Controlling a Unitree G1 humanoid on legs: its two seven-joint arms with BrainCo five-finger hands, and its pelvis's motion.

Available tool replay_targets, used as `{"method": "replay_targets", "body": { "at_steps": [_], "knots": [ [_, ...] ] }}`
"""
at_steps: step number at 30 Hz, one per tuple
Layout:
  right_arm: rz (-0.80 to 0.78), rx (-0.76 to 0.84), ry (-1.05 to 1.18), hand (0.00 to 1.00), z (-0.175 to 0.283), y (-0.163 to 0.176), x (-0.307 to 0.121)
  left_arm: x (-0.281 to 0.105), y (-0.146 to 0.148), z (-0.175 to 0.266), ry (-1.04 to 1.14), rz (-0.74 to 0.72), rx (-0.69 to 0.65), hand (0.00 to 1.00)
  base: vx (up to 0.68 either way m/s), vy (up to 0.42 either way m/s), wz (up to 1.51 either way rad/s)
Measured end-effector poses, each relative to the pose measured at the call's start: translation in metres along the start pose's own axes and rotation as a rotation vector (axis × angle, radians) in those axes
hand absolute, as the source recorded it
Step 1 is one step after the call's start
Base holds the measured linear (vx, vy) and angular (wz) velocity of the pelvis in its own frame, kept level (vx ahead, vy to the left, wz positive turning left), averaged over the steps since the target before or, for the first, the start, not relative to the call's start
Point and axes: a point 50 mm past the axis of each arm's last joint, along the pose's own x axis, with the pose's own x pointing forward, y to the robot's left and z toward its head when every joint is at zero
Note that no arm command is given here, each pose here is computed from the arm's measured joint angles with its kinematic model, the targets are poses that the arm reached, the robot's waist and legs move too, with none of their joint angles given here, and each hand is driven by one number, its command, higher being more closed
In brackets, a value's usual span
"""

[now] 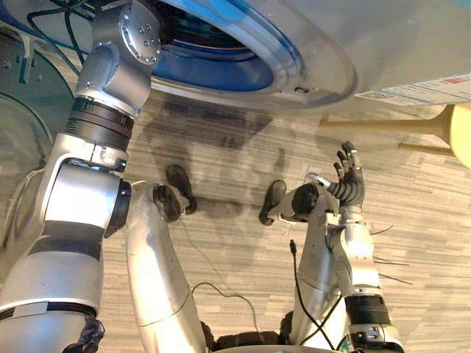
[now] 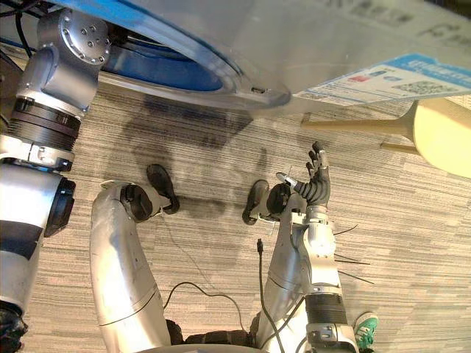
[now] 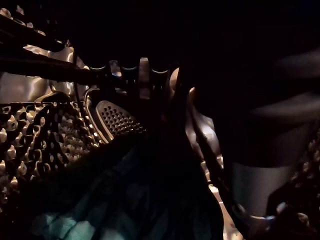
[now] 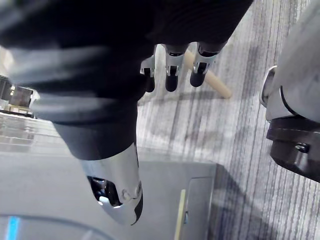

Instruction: Pick up the laundry basket with both hands and put the clothes into the washing machine.

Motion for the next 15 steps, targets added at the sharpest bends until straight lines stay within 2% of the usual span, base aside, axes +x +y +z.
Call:
{"method": "replay_targets", "body": {
  "at_steps": [4, 7, 8, 10, 12, 15],
  "knots": [
    [0.012, -0.010, 0.005, 0.00, -0.002, 0.005, -0.001, -0.024, 0.002, -0.023, 0.083, 0.115, -0.155, 0.00, 0.03, -0.050, 0.02],
    [-0.007, -0.020, 0.025, 0.00, -0.006, 0.007, -0.005, -0.068, -0.022, -0.054, 0.229, 0.140, -0.298, 0.00, 0.05, -0.074, 0.07],
    [-0.010, -0.024, 0.051, 0.00, -0.010, 0.007, -0.007, -0.099, -0.045, -0.068, 0.335, 0.123, -0.407, 0.00, 0.07, -0.083, 0.08],
    [-0.018, -0.035, 0.083, 0.00, -0.016, 0.005, -0.013, -0.137, -0.073, -0.075, 0.446, 0.083, -0.525, 0.00, 0.08, -0.065, 0.07],
    [-0.038, -0.066, 0.161, 0.00, -0.031, -0.003, -0.027, -0.209, -0.114, -0.079, 0.644, -0.013, -0.641, 0.00, 0.13, -0.049, 0.12],
    [-0.057, -0.095, 0.258, 0.00, -0.049, -0.009, -0.039, -0.280, -0.140, -0.079, 0.846, -0.098, -0.684, 0.00, 0.17, -0.058, 0.23]
  ]
}}
